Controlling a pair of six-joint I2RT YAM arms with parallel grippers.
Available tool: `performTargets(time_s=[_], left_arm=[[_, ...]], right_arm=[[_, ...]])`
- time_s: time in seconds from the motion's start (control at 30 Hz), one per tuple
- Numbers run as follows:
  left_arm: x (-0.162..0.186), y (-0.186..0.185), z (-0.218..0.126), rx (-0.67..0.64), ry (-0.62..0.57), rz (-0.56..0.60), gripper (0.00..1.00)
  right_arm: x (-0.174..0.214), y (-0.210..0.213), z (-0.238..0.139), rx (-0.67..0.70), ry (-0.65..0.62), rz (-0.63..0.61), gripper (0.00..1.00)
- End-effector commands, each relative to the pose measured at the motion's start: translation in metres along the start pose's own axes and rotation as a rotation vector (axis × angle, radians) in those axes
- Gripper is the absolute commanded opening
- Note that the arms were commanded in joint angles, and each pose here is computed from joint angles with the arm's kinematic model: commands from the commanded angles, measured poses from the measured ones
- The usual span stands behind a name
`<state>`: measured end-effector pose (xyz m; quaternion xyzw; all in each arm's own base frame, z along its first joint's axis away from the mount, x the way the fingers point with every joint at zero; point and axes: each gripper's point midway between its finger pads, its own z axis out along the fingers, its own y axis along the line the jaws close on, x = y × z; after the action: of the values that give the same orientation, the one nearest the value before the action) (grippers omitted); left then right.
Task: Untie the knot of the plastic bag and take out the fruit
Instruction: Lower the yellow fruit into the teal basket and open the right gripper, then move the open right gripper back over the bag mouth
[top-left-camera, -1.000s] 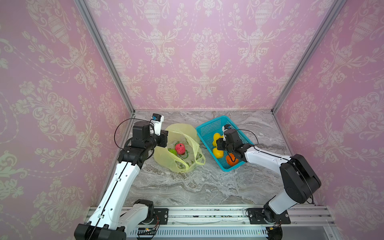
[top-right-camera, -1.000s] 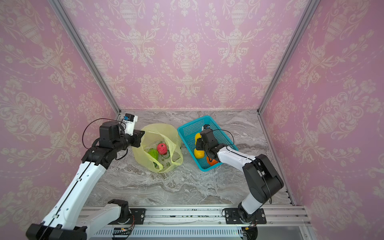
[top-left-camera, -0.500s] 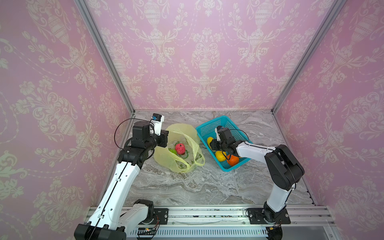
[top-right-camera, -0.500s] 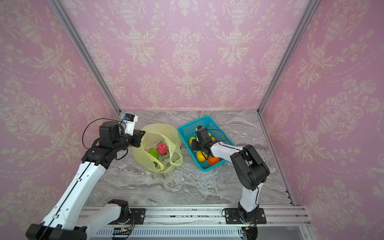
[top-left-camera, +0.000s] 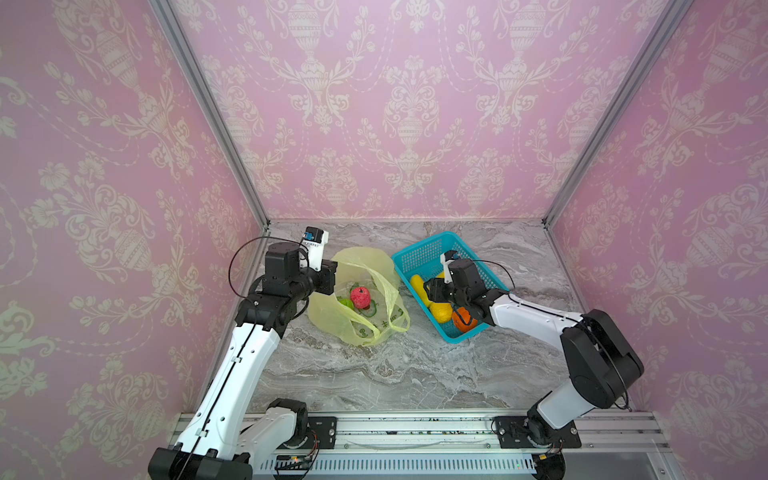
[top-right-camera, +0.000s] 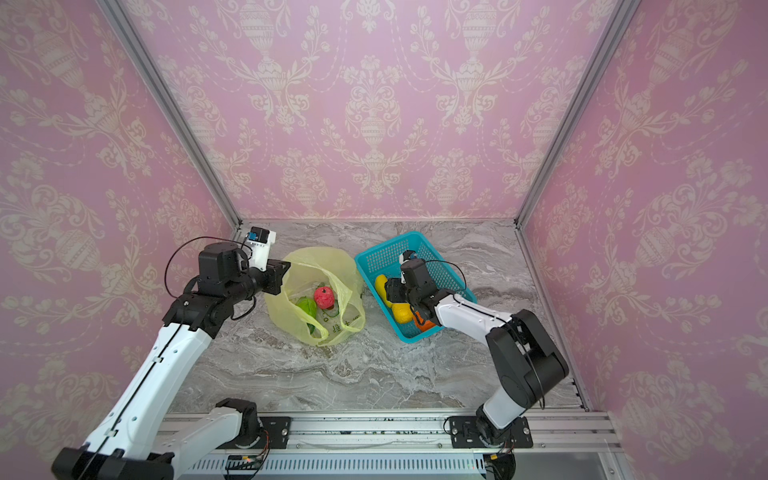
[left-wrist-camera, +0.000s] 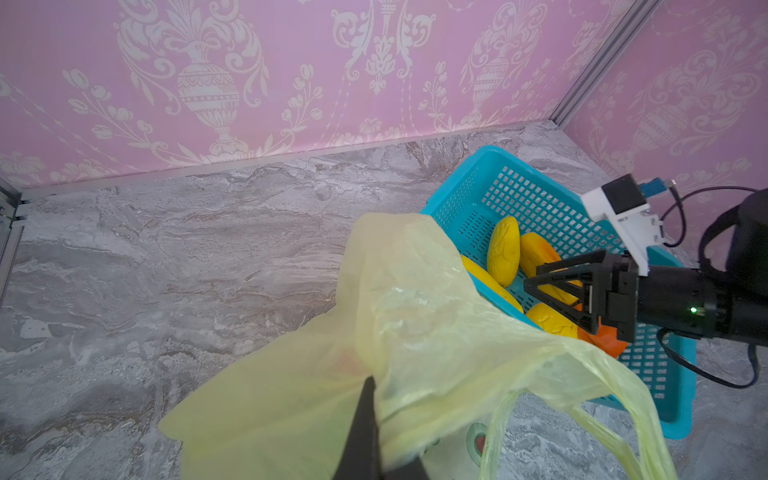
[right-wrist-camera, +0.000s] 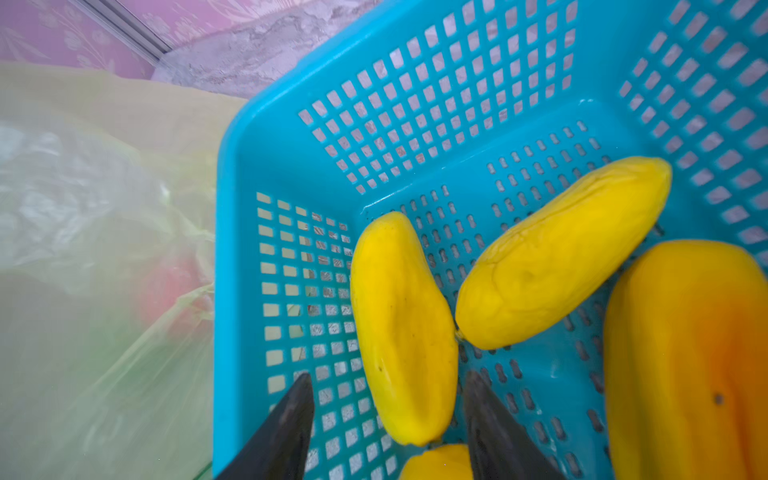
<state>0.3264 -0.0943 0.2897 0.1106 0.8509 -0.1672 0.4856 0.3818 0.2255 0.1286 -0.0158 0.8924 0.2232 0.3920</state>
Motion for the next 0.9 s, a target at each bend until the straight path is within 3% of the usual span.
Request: performTargets(time_s=[0.0, 0.13, 0.27, 0.47, 0.6, 0.87], left_arm=[[-0.007, -0.005, -0.005, 0.023, -0.026, -0.007, 0.03], [-0.007, -0.004, -0.005, 0.022, -0.024, -0.008, 0.04], [-0.007, -0.004, -0.005, 0.02, -0.026, -0.008, 0.04], [-0.007, -0.004, -0.005, 0.02, -0.026, -0.008, 0.04], [-0.007, -0.004, -0.005, 0.023, -0.026, -0.007, 0.05], [-0.007, -0.005, -0.005, 0.024, -0.026, -0.008, 0.05]], right_arm=[[-0.021, 0.014, -0.032, -0.033, -0.141, -0.038, 0.59], [-0.03, 0.038, -0.071, -0.086, -0.258, -0.12, 0.57], [-0.03, 0.077, -0.104, -0.192, -0.335, -0.241, 0.47], [-0.005, 0.145, -0.132, -0.403, -0.358, -0.489, 0.39], [0.021, 0.175, -0.129, -0.457, -0.315, -0.647, 0.4], [0.041, 0.201, -0.091, -0.407, -0.205, -0.741, 0.33]])
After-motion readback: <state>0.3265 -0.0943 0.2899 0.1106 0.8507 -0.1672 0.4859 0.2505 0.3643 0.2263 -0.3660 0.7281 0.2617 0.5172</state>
